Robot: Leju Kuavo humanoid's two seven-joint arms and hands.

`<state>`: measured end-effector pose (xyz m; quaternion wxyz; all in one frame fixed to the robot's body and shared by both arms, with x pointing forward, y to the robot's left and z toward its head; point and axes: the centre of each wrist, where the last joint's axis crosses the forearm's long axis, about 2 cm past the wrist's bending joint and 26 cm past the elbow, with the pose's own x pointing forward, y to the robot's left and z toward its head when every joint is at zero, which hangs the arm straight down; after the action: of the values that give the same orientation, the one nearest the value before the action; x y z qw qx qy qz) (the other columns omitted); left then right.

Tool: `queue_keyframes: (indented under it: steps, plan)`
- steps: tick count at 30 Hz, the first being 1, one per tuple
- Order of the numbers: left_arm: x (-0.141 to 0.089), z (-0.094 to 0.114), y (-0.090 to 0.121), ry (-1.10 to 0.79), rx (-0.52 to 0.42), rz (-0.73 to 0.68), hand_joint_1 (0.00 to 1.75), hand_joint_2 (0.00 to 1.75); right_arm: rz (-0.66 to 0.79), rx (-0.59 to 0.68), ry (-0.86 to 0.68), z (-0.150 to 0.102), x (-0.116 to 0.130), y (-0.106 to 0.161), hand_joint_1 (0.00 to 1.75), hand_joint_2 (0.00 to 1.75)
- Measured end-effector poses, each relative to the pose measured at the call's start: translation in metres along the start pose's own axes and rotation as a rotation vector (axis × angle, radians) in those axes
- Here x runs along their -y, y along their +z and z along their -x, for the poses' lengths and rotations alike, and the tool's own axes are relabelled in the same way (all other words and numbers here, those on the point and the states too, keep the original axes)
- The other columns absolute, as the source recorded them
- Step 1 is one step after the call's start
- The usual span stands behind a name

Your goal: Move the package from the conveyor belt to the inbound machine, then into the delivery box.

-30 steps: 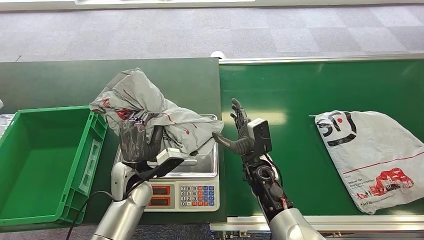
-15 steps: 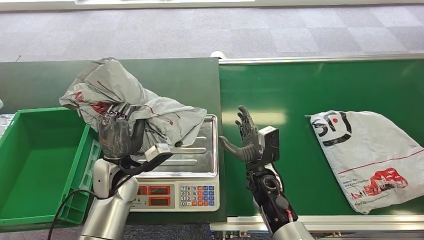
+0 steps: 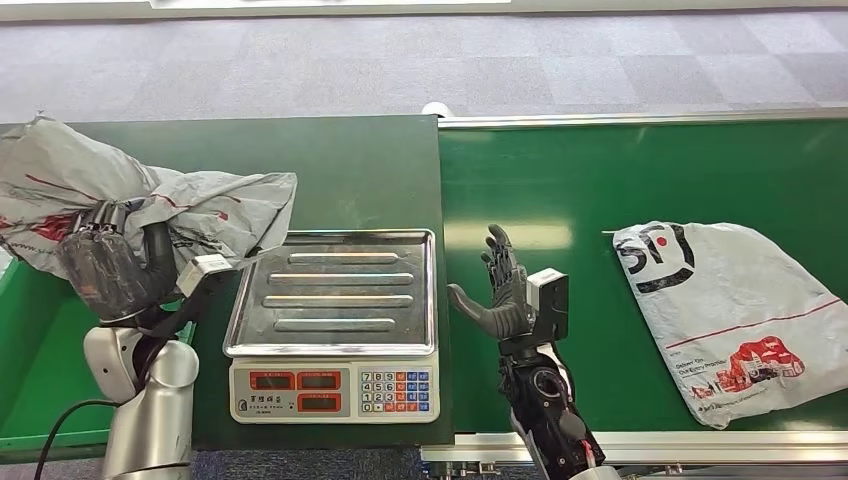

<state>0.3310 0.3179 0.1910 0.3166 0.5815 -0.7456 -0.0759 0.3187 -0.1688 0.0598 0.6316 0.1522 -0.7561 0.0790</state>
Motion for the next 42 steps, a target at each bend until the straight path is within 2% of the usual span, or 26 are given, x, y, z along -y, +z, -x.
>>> queue_keyframes:
  steps: [4, 7, 10, 17, 22, 27, 33, 39, 41, 42]
  plan:
    - [-0.007, 0.011, -0.001, -0.03, -0.037, -0.019, 1.75, 1.75, 0.002, 0.0, 0.007, -0.001, -0.001, 0.0, 0.0, 1.75]
    - [-0.014, 0.027, -0.003, -0.065, -0.101, -0.038, 1.75, 1.75, 0.016, 0.001, 0.017, -0.003, -0.001, -0.001, 0.0, 1.75]
    - [-0.021, 0.039, -0.005, -0.09, -0.126, -0.053, 1.75, 1.75, 0.021, 0.004, 0.019, -0.005, -0.001, -0.002, 0.0, 1.75]
    - [-0.027, 0.05, -0.006, -0.126, -0.15, -0.059, 1.75, 1.75, 0.024, 0.009, 0.019, -0.006, -0.001, -0.002, 0.0, 1.75]
    - [-0.036, 0.067, -0.007, -0.162, -0.256, -0.067, 1.75, 1.75, 0.027, 0.004, 0.03, -0.007, -0.003, 0.0, 0.0, 1.75]
    - [-0.05, 0.086, 0.02, -0.216, -0.405, -0.007, 1.75, 1.75, 0.009, -0.002, 0.059, -0.009, -0.005, 0.001, 0.0, 1.75]
    - [-0.067, 0.104, 0.047, -0.329, -0.556, 0.183, 1.75, 1.75, -0.043, 0.015, 0.078, -0.014, -0.012, -0.007, 0.0, 1.75]
    - [-0.083, 0.119, 0.067, -0.371, -0.667, 0.296, 1.75, 1.75, -0.08, 0.026, 0.081, -0.019, -0.018, -0.019, 0.0, 1.75]
    - [-0.087, 0.121, 0.071, -0.361, -0.697, 0.31, 1.7, 1.75, -0.09, 0.026, 0.081, -0.021, -0.021, -0.022, 0.0, 1.75]
    - [-0.088, 0.122, 0.073, -0.354, -0.709, 0.312, 1.6, 1.75, -0.095, 0.026, 0.08, -0.021, -0.022, -0.025, 0.0, 1.75]
